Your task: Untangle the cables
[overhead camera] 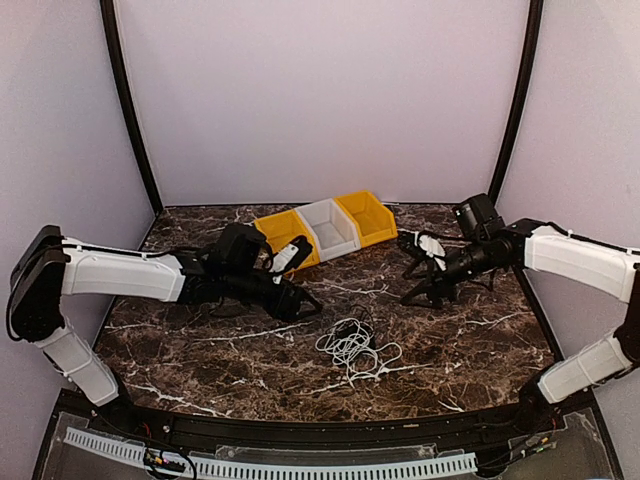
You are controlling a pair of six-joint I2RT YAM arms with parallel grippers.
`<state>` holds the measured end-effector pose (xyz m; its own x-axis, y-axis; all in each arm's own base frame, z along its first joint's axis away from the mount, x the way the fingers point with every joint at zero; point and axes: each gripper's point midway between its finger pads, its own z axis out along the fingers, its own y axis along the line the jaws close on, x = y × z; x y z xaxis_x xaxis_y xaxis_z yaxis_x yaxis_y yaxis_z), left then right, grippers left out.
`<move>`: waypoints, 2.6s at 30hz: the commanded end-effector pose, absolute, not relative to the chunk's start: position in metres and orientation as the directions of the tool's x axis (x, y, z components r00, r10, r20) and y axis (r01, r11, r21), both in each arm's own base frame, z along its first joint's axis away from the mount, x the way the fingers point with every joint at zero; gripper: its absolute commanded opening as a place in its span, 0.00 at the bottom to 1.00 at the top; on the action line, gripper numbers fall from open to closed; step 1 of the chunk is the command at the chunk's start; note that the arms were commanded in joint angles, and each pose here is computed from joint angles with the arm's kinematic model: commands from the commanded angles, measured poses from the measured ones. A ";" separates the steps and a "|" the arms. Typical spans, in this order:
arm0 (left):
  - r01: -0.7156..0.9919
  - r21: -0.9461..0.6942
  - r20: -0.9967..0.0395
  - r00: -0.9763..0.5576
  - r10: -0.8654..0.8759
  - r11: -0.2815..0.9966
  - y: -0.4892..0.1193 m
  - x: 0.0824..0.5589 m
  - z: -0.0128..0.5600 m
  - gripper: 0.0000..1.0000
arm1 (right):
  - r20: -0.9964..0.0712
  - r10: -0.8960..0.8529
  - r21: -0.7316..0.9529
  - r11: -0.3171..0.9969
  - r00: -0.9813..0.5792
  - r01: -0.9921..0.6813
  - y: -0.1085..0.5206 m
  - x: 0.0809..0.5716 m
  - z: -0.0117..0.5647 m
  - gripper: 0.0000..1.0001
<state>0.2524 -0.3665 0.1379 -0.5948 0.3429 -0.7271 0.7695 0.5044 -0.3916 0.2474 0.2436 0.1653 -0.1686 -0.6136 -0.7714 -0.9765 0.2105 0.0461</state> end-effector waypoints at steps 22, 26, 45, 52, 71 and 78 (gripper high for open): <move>0.707 -0.542 -0.649 -0.696 0.308 0.454 -0.416 0.251 0.096 0.29 | -0.713 -0.690 0.130 0.039 -0.121 -0.991 0.298 0.211 0.119 0.46; 0.707 -0.550 -0.643 -0.698 0.314 0.446 -0.419 0.253 0.094 0.21 | -0.713 -0.690 0.132 0.042 -0.124 -0.990 0.298 0.212 0.119 0.46; 0.726 -0.558 -0.641 -0.685 0.347 0.402 -0.428 0.254 0.093 0.22 | -0.706 -0.693 0.152 0.050 -0.144 -0.987 0.299 0.212 0.116 0.46; 0.734 -0.553 -0.644 -0.676 0.357 0.394 -0.430 0.255 0.095 0.06 | -0.710 -0.690 0.153 0.047 -0.143 -0.987 0.299 0.212 0.115 0.46; 0.753 -0.515 -0.646 -0.655 0.392 0.410 -0.418 0.258 0.105 0.32 | -0.729 -0.670 0.198 -0.006 -0.144 -0.980 0.328 0.220 0.122 0.49; 0.771 -0.521 -0.647 -0.636 0.421 0.366 -0.426 0.256 0.099 0.26 | -0.718 -0.680 0.206 -0.002 -0.149 -0.979 0.327 0.216 0.116 0.50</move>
